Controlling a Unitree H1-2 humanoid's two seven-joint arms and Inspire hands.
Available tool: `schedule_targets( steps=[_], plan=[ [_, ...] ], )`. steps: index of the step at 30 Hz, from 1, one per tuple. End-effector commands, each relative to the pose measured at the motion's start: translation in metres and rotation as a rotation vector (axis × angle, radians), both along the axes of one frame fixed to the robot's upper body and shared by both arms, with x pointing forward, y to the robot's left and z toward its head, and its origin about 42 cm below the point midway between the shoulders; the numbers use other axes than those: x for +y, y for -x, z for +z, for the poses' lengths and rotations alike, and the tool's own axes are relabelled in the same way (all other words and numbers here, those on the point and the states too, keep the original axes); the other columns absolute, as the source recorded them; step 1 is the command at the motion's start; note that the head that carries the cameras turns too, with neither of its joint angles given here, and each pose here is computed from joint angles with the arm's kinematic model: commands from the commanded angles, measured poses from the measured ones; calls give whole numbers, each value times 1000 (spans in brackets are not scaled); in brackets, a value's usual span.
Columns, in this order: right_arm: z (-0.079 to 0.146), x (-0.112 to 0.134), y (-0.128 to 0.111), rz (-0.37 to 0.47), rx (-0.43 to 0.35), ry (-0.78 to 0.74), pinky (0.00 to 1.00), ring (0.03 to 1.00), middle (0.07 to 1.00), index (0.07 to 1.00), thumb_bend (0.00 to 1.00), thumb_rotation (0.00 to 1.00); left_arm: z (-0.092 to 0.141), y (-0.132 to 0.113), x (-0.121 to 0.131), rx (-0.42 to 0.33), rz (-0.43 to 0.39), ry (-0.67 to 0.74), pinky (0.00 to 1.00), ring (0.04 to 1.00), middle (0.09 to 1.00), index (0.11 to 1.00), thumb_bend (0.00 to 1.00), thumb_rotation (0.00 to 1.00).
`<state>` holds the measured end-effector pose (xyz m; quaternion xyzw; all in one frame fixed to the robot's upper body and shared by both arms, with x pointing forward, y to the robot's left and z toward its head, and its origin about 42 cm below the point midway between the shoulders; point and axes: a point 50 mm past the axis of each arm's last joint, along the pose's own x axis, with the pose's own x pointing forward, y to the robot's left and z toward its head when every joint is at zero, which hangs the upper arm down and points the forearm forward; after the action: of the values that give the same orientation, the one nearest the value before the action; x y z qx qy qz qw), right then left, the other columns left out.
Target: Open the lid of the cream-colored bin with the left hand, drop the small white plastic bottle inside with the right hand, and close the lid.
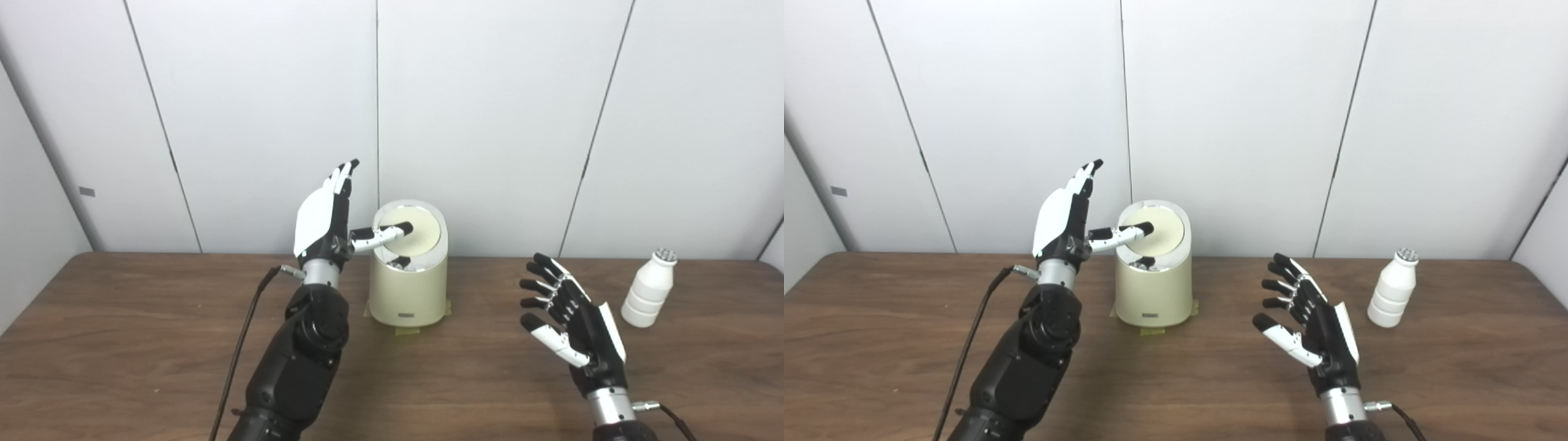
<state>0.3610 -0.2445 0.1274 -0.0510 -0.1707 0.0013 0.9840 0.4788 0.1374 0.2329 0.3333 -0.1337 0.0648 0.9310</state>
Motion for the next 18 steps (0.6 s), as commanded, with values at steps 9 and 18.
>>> schedule_targets(
  steps=[9,18],
  plan=[
    [-20,-2,14,-8,45,-8,630,760,844,851,783,539,32,-12,-10,-76,9,-88,847,1000,1000,1000,915,277],
    [-19,0,15,-6,43,-24,634,762,851,853,773,534,27,-14,-14,-42,4,-144,878,1000,1000,1000,913,236]
  ],
)
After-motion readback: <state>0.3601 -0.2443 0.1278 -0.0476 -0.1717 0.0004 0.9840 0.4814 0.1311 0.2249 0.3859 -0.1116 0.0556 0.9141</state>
